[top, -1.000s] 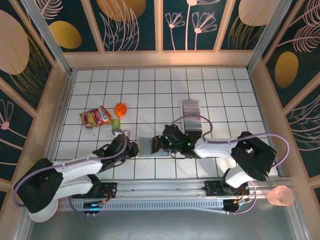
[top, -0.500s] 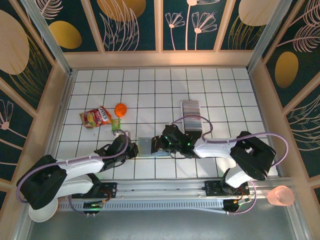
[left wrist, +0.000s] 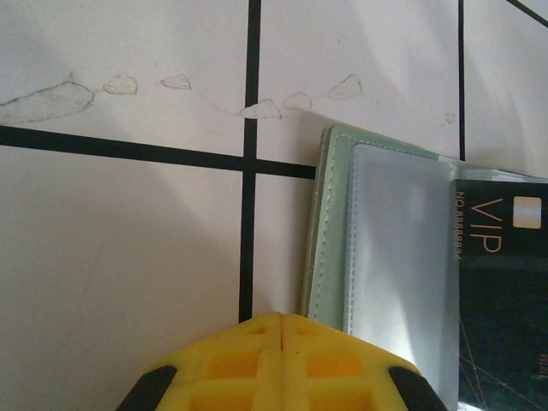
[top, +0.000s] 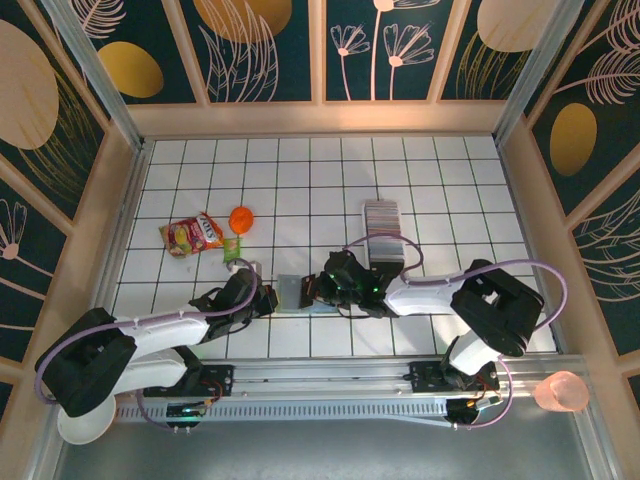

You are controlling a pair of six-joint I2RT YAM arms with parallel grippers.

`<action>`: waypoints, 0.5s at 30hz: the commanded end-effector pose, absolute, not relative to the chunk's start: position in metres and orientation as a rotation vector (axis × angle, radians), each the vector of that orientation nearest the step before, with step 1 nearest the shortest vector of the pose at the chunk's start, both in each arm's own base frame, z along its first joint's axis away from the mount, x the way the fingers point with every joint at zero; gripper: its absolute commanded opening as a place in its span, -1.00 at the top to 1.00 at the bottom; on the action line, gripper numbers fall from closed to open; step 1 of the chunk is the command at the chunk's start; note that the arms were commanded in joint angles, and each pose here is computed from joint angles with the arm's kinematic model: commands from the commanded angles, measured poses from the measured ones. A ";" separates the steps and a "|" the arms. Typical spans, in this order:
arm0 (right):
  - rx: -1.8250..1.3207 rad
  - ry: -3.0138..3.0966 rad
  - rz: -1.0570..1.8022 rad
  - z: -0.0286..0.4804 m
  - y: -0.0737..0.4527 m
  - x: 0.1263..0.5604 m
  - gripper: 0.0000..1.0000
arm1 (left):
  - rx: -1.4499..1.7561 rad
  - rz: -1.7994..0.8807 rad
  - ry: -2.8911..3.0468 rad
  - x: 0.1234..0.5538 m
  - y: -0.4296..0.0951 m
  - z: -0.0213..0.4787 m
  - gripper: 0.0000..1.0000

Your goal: Put the credit cards into the card holder

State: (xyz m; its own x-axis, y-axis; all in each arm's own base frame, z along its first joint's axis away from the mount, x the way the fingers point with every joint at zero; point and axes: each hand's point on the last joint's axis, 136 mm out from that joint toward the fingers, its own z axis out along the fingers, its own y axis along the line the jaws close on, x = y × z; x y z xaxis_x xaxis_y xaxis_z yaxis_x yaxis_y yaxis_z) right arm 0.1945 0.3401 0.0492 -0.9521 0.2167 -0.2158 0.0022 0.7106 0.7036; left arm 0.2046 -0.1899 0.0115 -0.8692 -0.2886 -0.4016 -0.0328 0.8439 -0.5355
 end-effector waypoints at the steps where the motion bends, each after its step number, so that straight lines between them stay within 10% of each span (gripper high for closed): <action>1: 0.183 2.668 1.105 0.041 0.342 0.186 1.00 | -0.213 -0.709 2.590 0.198 -0.188 0.000 1.00; 15: 0.168 2.708 1.125 0.032 0.347 0.180 1.00 | -0.206 -0.708 2.604 0.196 -0.188 -0.003 1.00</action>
